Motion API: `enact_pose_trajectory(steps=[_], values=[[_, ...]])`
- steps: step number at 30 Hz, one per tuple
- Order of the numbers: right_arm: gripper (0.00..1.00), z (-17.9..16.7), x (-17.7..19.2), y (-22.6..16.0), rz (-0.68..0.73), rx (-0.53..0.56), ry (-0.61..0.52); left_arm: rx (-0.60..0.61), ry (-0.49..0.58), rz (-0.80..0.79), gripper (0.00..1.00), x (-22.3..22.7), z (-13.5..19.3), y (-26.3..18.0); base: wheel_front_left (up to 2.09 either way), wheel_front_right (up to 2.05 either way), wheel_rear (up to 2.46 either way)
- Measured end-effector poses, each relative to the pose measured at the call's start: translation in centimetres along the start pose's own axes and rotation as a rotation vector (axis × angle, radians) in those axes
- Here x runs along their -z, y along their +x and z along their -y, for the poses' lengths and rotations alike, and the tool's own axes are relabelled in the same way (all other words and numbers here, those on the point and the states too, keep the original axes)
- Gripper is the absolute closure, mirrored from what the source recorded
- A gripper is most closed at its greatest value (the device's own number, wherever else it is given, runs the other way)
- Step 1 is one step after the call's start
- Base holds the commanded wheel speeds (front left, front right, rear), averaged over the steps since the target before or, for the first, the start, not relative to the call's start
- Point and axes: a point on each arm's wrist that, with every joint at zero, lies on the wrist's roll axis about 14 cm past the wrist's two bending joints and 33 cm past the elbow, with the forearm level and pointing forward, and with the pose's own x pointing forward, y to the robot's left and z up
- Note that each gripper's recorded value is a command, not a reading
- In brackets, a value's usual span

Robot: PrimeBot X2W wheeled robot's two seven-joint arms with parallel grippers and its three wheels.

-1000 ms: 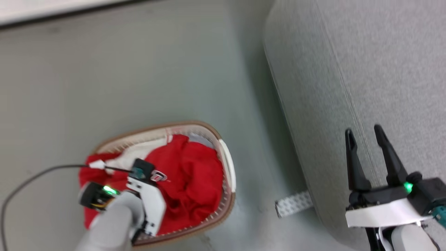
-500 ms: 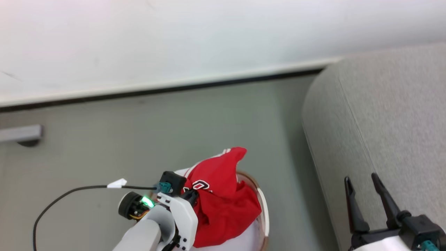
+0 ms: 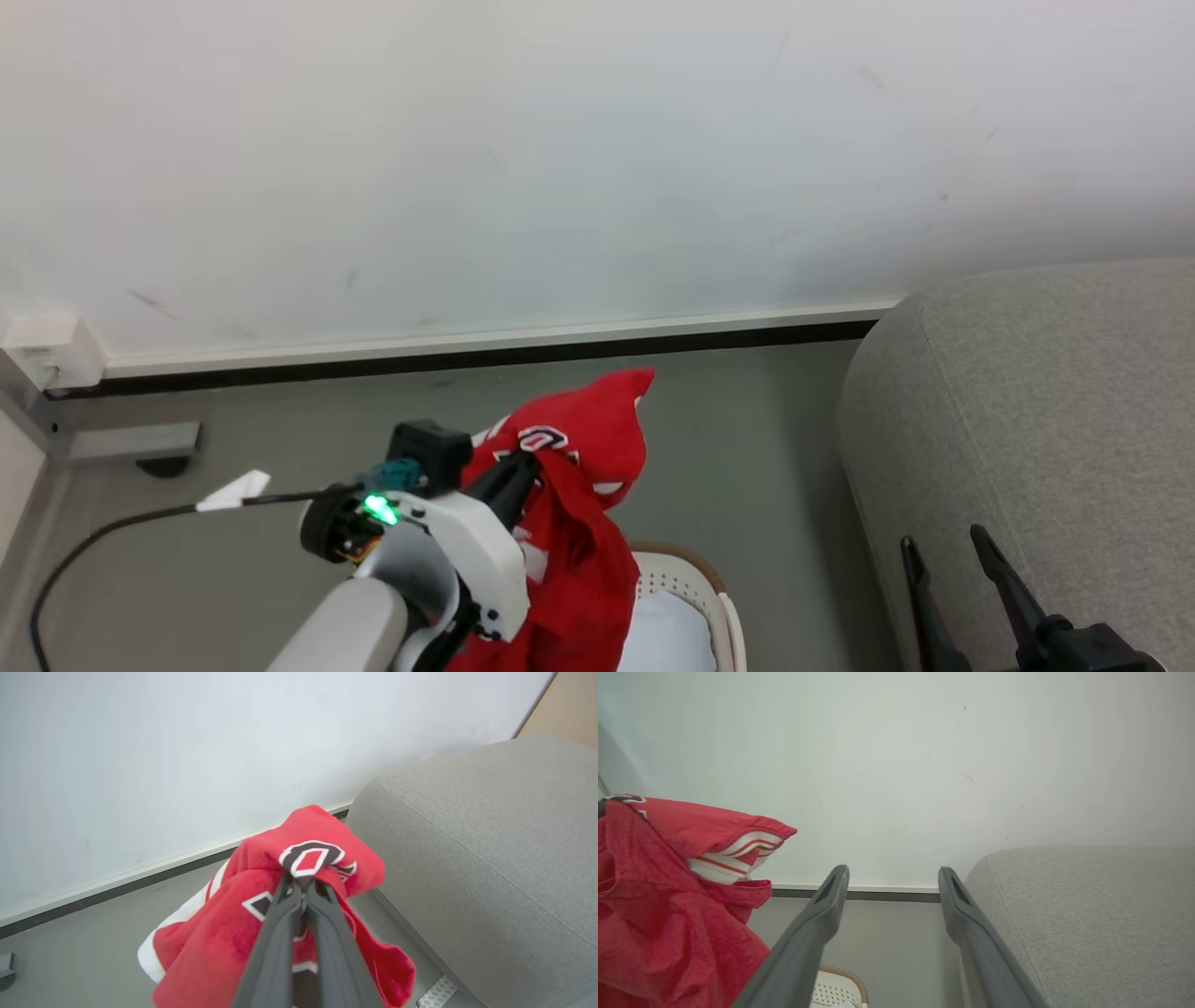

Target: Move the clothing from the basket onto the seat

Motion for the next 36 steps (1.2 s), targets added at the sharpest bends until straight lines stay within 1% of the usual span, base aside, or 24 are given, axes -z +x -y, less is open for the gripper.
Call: enact_pose_trajectory(steps=[9,16,20,27,32,36], values=[[0.00,-0.9,-0.3,-1.3,0.009,-0.020,-0.003,-0.018,-0.003,0.165,1.00,-6.5,0.1,-1.3,0.00,0.00,0.00],[0.00,-2.7,-0.7,-1.5,0.021,-0.079,-0.056,0.008,-0.002,0.221,1.00,-9.0,1.2,-1.7,0.00,0.00,0.00],[0.00,-4.9,-0.7,-1.5,0.026,-0.151,-0.084,0.026,0.002,0.236,1.00,-9.7,2.0,-1.7,0.00,0.00,0.00],[0.00,-9.6,-1.3,-1.1,0.046,-0.342,-0.166,0.071,0.010,0.249,1.00,-10.3,3.5,-1.7,0.00,0.00,0.00],[0.00,-11.8,-1.9,0.0,0.068,-0.446,-0.228,0.108,0.014,0.242,1.00,-10.3,4.6,-1.7,0.00,0.00,0.00],[0.00,-13.2,-2.5,1.2,0.083,-0.508,-0.275,0.146,0.012,0.222,1.00,-9.9,5.7,-1.7,0.00,0.00,0.00]])
